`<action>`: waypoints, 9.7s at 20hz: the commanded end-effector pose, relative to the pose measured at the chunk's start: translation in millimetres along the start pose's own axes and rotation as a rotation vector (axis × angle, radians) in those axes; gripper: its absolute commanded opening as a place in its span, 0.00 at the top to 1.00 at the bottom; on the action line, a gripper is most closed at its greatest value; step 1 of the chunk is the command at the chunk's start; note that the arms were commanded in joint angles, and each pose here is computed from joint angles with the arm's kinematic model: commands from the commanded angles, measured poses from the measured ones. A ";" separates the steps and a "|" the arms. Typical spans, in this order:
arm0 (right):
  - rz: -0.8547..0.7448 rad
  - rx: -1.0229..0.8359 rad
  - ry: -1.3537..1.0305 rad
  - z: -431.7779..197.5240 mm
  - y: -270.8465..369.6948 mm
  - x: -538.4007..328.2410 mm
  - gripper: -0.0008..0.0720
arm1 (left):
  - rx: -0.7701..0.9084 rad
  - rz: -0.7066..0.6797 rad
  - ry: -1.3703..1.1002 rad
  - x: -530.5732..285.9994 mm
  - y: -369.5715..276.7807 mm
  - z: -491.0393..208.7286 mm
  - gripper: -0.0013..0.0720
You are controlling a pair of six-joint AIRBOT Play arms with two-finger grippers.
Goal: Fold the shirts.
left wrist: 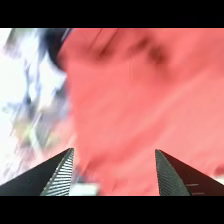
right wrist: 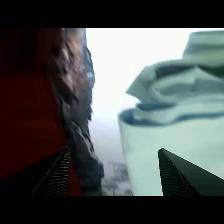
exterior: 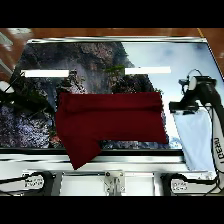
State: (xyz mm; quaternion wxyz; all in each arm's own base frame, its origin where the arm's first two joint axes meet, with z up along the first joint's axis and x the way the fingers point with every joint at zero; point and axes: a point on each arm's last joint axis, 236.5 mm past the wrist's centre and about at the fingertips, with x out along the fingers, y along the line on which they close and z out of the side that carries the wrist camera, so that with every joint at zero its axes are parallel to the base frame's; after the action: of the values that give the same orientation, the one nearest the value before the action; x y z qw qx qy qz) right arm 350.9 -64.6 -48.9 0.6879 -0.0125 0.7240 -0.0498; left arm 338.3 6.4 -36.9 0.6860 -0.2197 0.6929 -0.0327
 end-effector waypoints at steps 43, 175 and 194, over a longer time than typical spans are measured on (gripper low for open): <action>0.497 0.327 0.151 -99.8 56.3 64.0 0.07 | -0.090 -0.315 0.144 107.2 -34.9 -153.2 0.93; 1.027 0.119 -0.579 42.8 500.2 -98.4 0.86 | 0.535 -0.645 -0.949 -330.7 -268.1 -23.5 0.94; 0.482 0.048 -0.068 2.7 168.4 -11.6 0.04 | 0.563 -0.506 -0.907 -303.0 -249.0 -22.3 0.93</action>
State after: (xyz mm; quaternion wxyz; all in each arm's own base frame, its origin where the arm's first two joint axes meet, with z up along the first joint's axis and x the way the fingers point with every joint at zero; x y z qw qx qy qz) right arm 391.6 145.2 -28.2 0.7470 0.1308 0.6350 0.1470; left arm 368.6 -121.3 338.6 0.9137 -0.1874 0.2165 -0.2885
